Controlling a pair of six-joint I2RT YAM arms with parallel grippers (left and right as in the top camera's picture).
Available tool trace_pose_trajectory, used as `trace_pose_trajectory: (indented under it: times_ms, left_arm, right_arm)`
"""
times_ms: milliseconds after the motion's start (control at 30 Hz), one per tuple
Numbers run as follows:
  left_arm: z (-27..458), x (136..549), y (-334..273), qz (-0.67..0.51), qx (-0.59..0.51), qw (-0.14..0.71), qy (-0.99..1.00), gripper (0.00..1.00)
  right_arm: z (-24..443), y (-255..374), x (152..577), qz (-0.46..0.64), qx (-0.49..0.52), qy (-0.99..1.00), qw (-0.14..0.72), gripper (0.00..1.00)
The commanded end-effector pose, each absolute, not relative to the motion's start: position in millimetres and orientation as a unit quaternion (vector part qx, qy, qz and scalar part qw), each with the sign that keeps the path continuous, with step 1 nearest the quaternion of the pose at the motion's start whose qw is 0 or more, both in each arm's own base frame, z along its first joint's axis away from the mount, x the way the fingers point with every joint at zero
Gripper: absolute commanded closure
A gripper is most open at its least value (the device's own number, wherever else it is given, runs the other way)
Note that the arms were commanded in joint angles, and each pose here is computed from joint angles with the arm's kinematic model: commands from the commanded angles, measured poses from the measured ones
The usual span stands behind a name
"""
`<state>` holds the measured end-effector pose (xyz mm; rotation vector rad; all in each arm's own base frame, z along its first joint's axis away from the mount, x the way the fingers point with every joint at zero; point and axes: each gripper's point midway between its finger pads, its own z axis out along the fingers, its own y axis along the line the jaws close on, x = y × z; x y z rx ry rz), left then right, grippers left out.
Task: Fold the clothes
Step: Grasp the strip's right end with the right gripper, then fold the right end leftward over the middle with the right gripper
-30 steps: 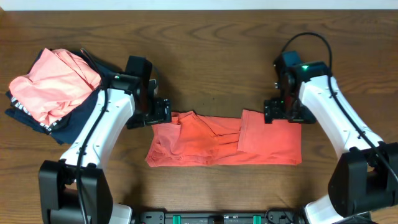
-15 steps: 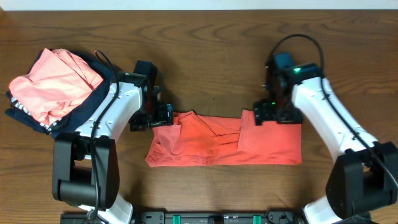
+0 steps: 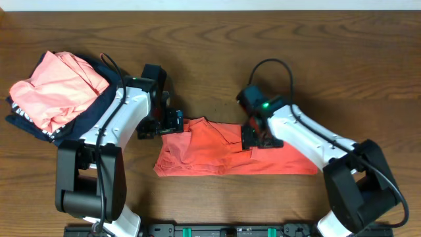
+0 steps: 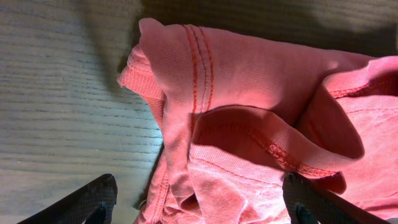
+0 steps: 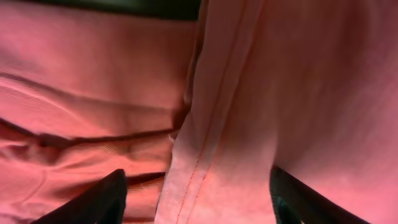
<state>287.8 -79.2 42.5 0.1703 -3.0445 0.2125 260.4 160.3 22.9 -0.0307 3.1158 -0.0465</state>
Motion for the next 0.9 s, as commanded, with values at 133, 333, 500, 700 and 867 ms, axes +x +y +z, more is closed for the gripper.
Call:
trace_pose_trajectory:
  times_ms: [133,333,500,700,867]
  left_arm:
    - [41,282,-77,0.067,0.055,0.052,-0.995,0.14]
    - [41,282,-77,0.067,0.055,0.052,-0.995,0.14]
    - [41,282,-77,0.067,0.055,0.052,-0.995,0.14]
    - [41,281,-77,0.066,0.055,0.055,-0.995,0.14]
    - [41,280,-77,0.066,0.055,0.056,-0.995,0.14]
  right_arm:
    - [17,147,260,-0.071,0.028,0.996,0.039,0.43]
    - [0,139,248,-0.077,0.036,0.996,0.031,0.43]
    - [-4,137,245,-0.079,0.036,0.996,0.029,0.67]
    - [16,131,254,-0.084,0.042,0.995,0.029,0.80]
    - [34,127,259,-0.081,0.025,0.996,0.016,0.86]
